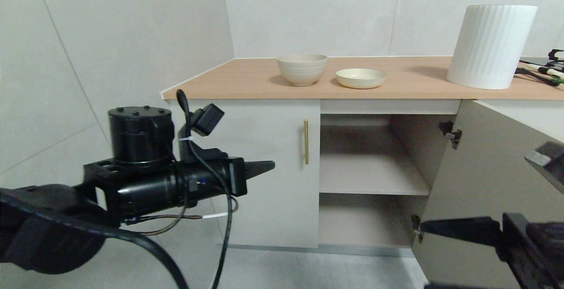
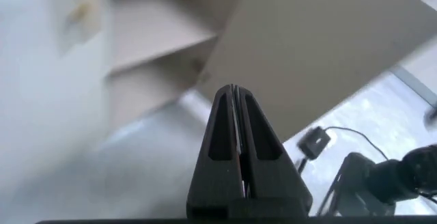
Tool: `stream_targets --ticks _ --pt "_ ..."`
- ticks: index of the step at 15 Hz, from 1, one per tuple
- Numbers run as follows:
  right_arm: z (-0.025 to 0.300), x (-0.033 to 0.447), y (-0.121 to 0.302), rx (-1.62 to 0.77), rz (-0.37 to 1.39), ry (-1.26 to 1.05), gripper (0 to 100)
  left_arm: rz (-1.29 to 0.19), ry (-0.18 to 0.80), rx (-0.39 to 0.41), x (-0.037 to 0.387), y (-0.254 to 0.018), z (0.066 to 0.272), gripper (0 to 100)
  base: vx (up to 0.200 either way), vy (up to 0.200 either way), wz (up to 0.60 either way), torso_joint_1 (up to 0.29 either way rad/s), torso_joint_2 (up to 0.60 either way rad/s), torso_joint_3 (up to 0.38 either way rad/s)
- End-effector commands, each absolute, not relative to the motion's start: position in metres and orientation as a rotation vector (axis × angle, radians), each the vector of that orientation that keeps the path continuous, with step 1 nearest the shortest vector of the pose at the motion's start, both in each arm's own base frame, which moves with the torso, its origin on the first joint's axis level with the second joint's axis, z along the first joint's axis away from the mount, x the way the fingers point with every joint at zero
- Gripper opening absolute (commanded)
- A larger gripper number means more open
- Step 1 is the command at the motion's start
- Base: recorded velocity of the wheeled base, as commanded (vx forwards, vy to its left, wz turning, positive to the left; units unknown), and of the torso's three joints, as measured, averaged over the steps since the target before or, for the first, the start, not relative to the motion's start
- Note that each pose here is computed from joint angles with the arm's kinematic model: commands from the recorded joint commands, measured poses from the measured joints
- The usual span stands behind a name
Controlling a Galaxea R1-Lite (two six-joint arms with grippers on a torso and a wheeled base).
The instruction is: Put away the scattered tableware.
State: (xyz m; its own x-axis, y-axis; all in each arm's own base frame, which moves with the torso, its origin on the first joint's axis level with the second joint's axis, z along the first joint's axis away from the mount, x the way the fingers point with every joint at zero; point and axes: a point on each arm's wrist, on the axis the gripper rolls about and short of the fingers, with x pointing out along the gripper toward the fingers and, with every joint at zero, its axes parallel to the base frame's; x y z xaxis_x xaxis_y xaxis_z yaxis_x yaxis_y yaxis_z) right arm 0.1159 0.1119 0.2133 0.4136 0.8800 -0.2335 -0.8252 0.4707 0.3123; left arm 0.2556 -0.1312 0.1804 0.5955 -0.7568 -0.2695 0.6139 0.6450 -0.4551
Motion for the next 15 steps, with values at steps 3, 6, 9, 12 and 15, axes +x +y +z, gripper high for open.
stream_targets --ticks 3,6,9,12,15 --pt "0.242 0.193 0.14 0.158 0.924 0.372 100 -0.705 0.385 -0.354 0.222 -0.083 0.234 0 0.0 0.0 0.0 0.0 0.0 0.0" --pt "0.236 0.219 0.147 0.053 0.88 0.359 100 -0.685 0.378 -0.356 0.222 -0.078 0.234 0 0.0 0.0 0.0 0.0 0.0 0.0" --pt "0.23 0.214 0.144 0.034 0.713 0.36 100 -0.676 0.349 -0.359 0.228 -0.075 0.24 100 0.0 0.0 0.0 0.0 0.0 0.0" --pt "0.256 0.21 0.142 0.205 0.71 0.283 100 -0.676 0.278 -0.383 0.228 -0.073 0.251 100 0.0 0.0 0.0 0.0 0.0 0.0" --pt "0.263 0.203 0.139 0.228 0.712 0.24 100 -0.652 0.161 -0.374 0.227 -0.07 0.26 100 0.0 0.0 0.0 0.0 0.0 0.0"
